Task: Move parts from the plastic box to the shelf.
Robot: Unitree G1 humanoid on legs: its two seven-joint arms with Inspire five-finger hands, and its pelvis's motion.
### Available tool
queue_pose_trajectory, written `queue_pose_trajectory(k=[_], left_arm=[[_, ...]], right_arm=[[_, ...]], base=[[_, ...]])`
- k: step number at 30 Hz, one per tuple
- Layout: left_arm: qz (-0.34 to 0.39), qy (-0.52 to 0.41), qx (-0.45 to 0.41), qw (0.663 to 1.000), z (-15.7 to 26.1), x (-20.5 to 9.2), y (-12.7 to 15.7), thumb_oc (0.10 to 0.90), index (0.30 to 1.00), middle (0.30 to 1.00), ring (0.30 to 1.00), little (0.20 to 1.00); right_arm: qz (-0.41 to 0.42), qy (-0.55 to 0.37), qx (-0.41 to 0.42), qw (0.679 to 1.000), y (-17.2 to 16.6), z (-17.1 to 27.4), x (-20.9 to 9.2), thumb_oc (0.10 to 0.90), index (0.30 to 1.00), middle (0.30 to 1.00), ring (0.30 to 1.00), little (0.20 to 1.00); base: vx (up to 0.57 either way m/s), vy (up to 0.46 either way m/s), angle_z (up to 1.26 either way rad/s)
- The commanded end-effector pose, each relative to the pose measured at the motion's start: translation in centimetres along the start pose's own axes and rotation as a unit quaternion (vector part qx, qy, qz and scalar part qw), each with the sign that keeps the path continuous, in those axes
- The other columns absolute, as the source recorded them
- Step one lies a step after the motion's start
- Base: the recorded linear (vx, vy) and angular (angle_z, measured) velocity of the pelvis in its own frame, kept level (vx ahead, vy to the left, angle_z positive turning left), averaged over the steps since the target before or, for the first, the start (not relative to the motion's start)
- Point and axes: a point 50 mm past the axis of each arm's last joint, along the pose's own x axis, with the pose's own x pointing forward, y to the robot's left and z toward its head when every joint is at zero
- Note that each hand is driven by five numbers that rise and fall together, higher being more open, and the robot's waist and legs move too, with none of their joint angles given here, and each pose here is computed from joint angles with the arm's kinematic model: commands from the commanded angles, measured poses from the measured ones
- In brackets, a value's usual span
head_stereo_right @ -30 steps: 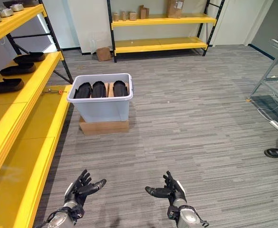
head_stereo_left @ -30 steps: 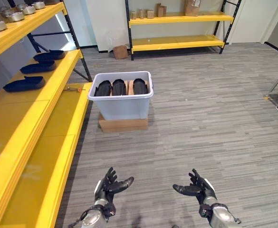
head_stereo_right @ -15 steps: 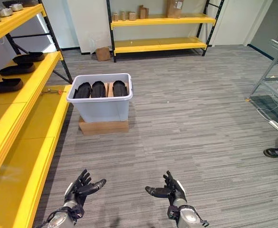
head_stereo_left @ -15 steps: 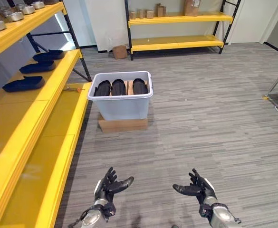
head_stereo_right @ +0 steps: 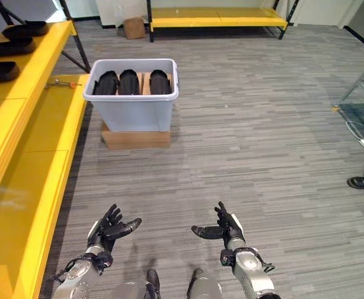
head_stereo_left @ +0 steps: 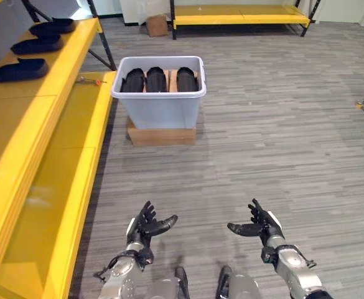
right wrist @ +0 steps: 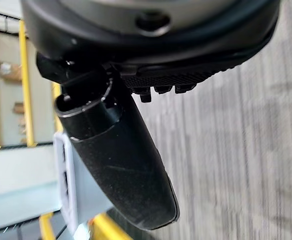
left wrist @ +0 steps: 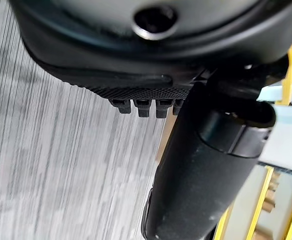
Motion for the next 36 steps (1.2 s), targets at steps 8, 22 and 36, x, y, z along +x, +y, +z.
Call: queue_pose_trajectory(k=[8,22,36], left_arm=[[-0.036,-0.101,0.023,0.994,4.0,0.4,-1.3,0.9,1.0,1.0,1.0,1.0],[-0.056,-0.126,0.017,0.99,5.3,0.4,-2.0,0.9,1.0,1.0,1.0,1.0],[-0.035,-0.124,0.063,0.99,5.4,-0.3,0.3,0.9,1.0,1.0,1.0,1.0]], right_arm=[[0.024,-0.106,-0.004,0.994,1.0,4.3,0.9,0.9,1.0,1.0,1.0,1.0],[-0.01,-0.113,-0.025,0.993,-1.4,4.7,0.5,0.9,1.0,1.0,1.0,1.0],[0.009,-0.088,-0.021,0.996,-0.4,3.2,0.3,0.9,1.0,1.0,1.0,1.0]], base=[[0.31,-0.03,-0.01],[0.11,-0.149,0.07],[0.22,0.156,-0.16]])
